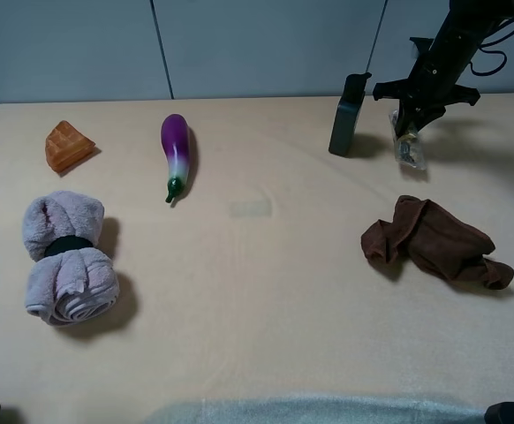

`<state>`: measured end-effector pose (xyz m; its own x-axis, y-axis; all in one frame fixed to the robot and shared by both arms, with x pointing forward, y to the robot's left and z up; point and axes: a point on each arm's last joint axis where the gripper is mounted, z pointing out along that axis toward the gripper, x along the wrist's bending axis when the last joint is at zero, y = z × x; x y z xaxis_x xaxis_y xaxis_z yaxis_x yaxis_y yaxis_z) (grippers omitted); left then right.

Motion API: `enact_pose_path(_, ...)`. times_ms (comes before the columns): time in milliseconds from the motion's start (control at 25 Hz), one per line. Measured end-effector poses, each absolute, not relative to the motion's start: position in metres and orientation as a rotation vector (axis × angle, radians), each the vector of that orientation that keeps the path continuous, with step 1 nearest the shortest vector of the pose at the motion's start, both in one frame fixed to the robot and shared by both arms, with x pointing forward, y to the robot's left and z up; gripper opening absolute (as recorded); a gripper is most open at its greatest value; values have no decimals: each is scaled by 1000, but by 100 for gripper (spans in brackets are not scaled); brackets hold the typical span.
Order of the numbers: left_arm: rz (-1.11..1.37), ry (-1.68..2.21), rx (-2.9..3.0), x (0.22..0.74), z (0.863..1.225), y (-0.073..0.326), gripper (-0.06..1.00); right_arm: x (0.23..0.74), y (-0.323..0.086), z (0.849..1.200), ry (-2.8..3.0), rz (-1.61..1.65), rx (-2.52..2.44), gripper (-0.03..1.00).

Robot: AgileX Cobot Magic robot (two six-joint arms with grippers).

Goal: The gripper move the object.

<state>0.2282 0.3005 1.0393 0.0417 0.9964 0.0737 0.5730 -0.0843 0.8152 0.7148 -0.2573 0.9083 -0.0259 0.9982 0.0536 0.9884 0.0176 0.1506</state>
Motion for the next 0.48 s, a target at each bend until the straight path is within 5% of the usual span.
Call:
enact_pose_path(120, 904, 1590, 1723, 228, 1039, 300, 99, 715, -257, 908, 2190, 227, 2143, 16)
enact_pose_path(360, 904, 1590, 1723, 228, 1039, 300, 99, 717, -258, 909, 2190, 227, 2112, 58)
enact_pose_path(480, 904, 1590, 1723, 228, 1039, 300, 99, 717, -259, 909, 2189, 218, 2096, 67)
